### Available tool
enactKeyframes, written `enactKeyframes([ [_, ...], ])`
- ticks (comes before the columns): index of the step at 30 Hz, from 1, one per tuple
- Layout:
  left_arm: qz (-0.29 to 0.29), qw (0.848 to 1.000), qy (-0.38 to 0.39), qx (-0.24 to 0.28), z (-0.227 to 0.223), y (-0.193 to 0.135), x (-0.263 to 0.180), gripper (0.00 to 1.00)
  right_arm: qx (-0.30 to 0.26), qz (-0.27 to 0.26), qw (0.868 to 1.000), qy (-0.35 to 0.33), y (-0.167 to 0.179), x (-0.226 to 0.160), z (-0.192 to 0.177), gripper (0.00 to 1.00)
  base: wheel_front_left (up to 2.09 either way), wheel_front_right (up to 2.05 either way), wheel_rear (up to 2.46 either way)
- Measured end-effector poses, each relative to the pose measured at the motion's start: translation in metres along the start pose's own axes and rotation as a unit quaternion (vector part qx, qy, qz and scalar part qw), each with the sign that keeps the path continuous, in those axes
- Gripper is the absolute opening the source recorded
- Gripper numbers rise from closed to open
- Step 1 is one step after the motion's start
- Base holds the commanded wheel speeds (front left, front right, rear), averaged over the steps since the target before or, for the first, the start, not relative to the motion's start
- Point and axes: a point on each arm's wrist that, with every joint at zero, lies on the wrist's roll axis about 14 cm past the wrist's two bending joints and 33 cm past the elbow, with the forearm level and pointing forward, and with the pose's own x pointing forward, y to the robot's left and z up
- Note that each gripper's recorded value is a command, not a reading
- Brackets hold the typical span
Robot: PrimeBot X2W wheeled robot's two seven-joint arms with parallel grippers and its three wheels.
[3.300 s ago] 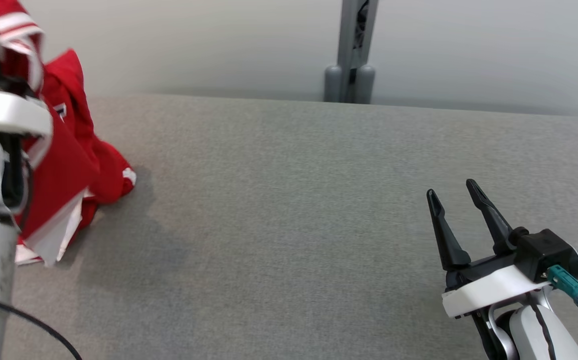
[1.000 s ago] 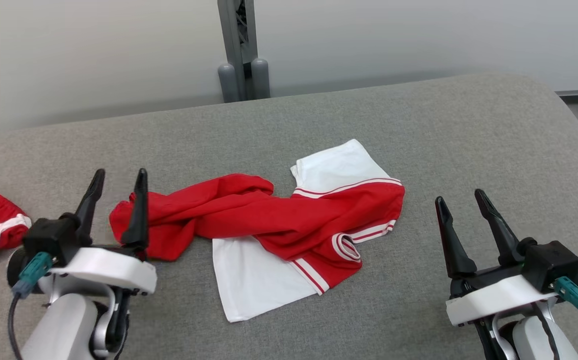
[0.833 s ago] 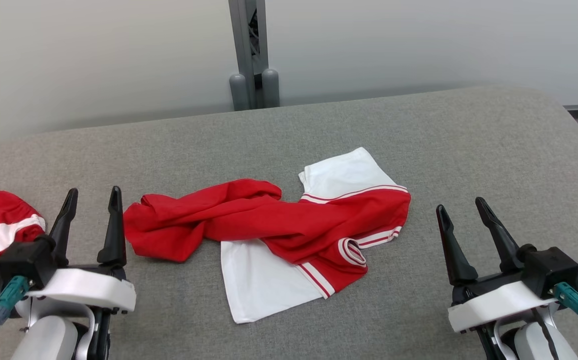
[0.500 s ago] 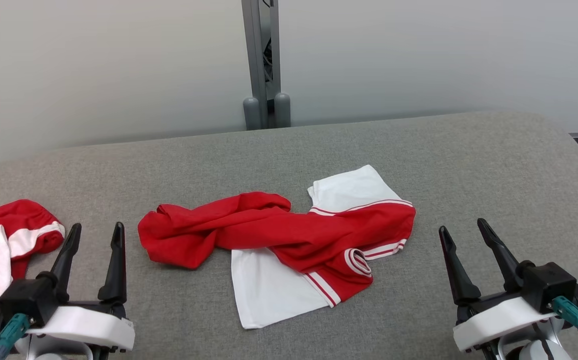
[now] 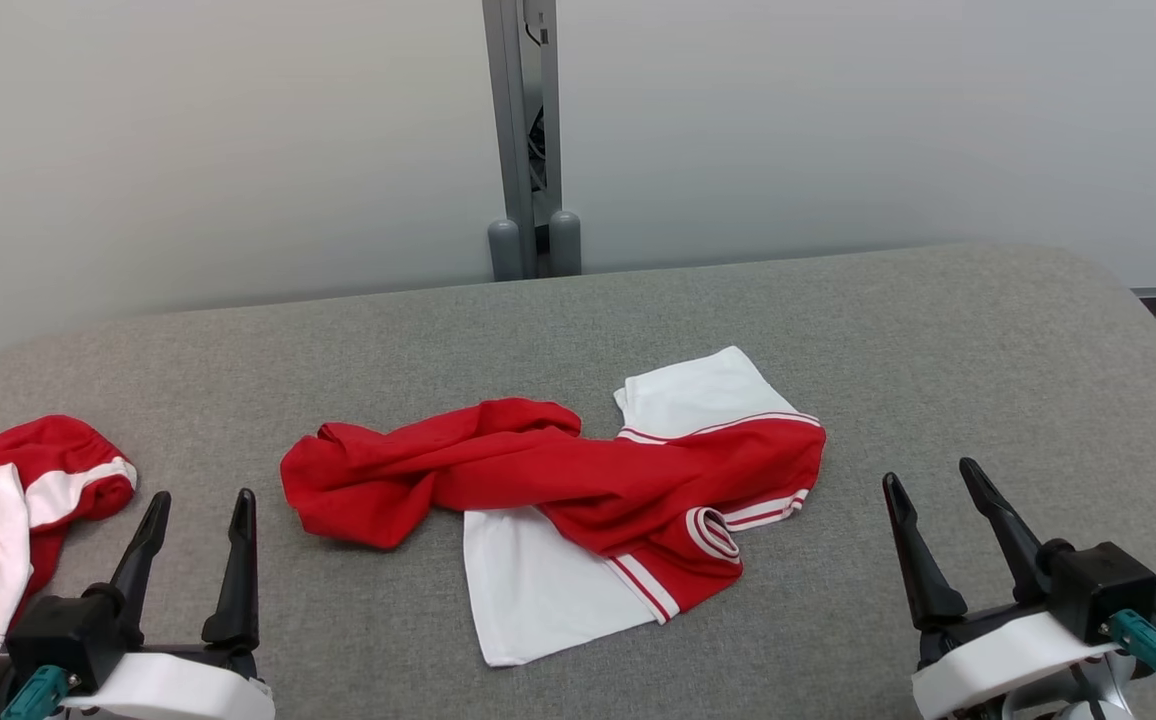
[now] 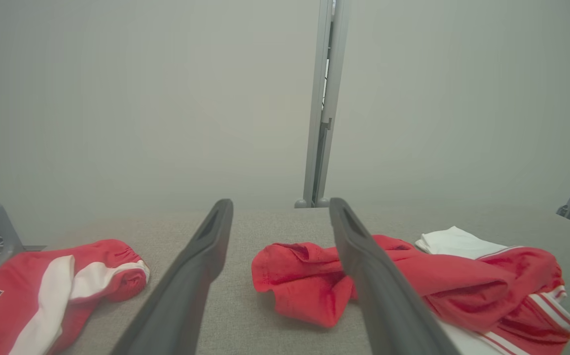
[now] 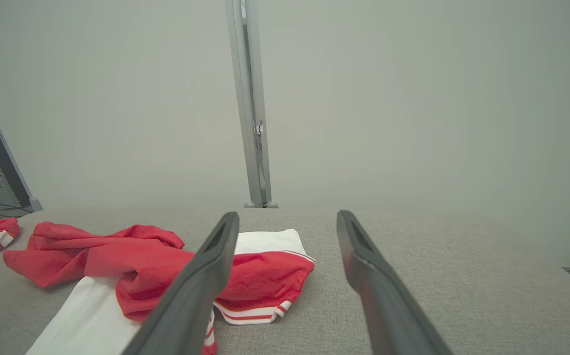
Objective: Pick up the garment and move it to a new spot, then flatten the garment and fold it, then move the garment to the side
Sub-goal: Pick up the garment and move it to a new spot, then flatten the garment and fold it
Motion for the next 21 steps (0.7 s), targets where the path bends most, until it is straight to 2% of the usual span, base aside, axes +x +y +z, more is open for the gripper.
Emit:
enactKeyframes([
  [17,0.001,1.0,0.011,-0.003,-0.004,-0.004,-0.001,1.0,0.003,0.003,1.0,-0.005,0.003,0.003,0.003,1.0,0.0,0.0,0.0],
  [21,-0.008,1.0,0.004,-0.021,0.006,-0.011,0.012,1.0,0.003,0.004,1.0,-0.004,0.003,0.004,0.002,1.0,0.0,0.0,0.0],
])
